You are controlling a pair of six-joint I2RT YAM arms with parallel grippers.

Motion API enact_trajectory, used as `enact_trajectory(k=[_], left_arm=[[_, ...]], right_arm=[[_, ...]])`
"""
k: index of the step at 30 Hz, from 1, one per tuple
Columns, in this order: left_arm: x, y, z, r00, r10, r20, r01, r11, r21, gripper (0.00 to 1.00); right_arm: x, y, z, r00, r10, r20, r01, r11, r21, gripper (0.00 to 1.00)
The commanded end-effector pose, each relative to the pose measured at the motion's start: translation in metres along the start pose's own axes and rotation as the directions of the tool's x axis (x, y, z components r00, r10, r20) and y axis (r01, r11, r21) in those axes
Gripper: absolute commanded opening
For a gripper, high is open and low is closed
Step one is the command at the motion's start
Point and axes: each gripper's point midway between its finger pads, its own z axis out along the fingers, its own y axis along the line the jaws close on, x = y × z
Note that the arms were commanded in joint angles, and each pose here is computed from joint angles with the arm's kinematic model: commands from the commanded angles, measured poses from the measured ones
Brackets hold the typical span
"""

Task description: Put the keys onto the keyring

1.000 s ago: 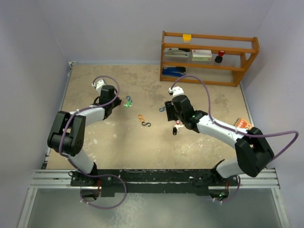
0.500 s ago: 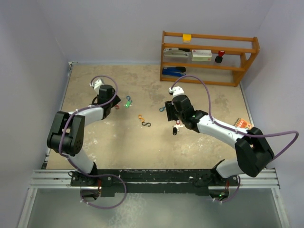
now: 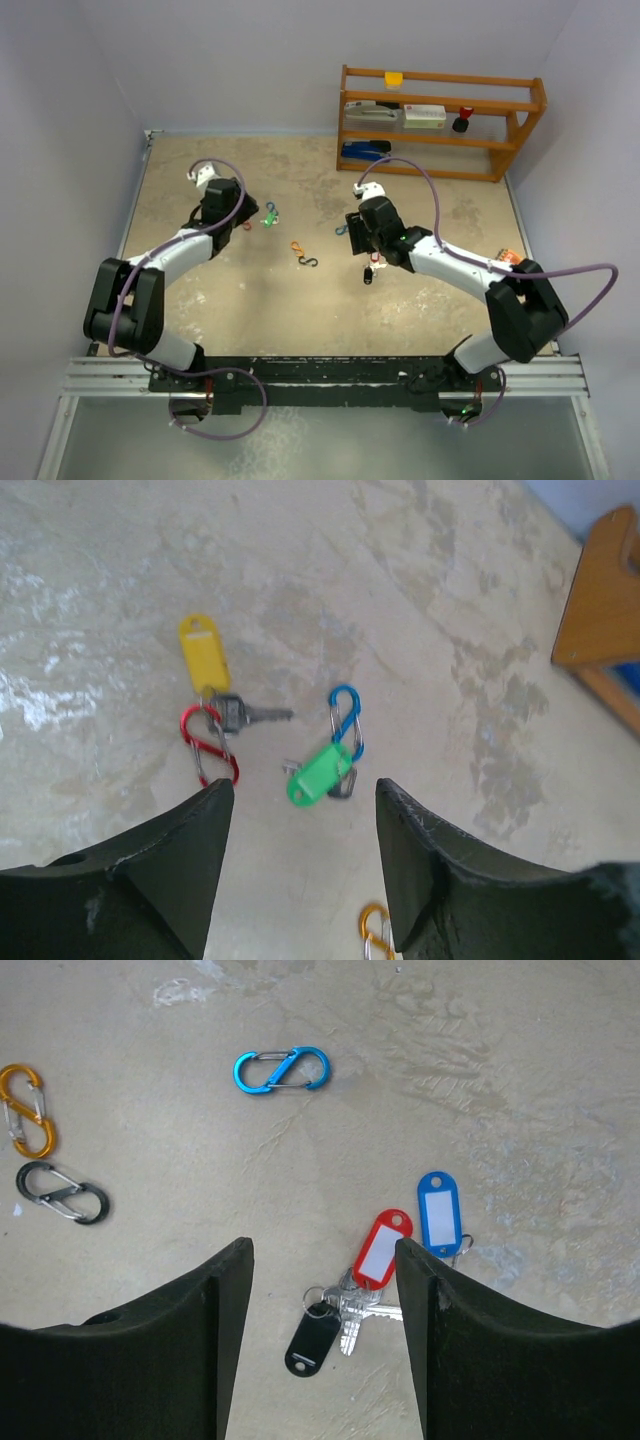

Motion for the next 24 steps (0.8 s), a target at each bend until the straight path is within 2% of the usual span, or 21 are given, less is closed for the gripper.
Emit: enact_trajectory(k=[1, 3, 5, 11, 18, 24], left_arm=[[0.009, -0.024, -0.026, 0.990, 0.138, -0.026, -0.137, 0.990, 0.021, 0.57], [0.013, -0.032, -0.035, 0.985, 0.171, -0.029, -0.170, 0.985, 0.038, 0.57], [0.024, -0.040, -0.042, 0.982, 0.183, -0.051, -0.178, 0.980, 0.084, 0.64], [0.044, -0.047, -0.053, 0.987, 0.144, -0.075, -0.128, 0.975, 0.183, 0.68], [0.078, -0.057, -0.049, 0.957, 0.235, -0.173, -0.202, 0.962, 0.185, 0.69], [0.120, -0.066, -0.047, 0.900, 0.334, -0.281, -0.313, 0.942, 0.119, 0.69]], right_arm=[[-0.010, -0.008, 0.006, 0.999, 0.028, -0.027, -0.026, 0.998, 0.059, 0.62], [-0.009, -0.008, 0.008, 0.999, 0.035, -0.038, -0.033, 0.998, 0.054, 0.63], [-0.009, -0.006, 0.010, 0.998, 0.035, -0.043, -0.033, 0.998, 0.048, 0.63], [-0.008, 0.002, 0.013, 0.998, 0.030, -0.059, -0.029, 1.000, 0.011, 0.63], [-0.012, 0.003, 0.014, 0.998, 0.023, -0.051, -0.022, 1.000, 0.008, 0.63], [-0.016, 0.003, 0.013, 0.999, 0.033, -0.042, -0.033, 0.999, 0.007, 0.63]])
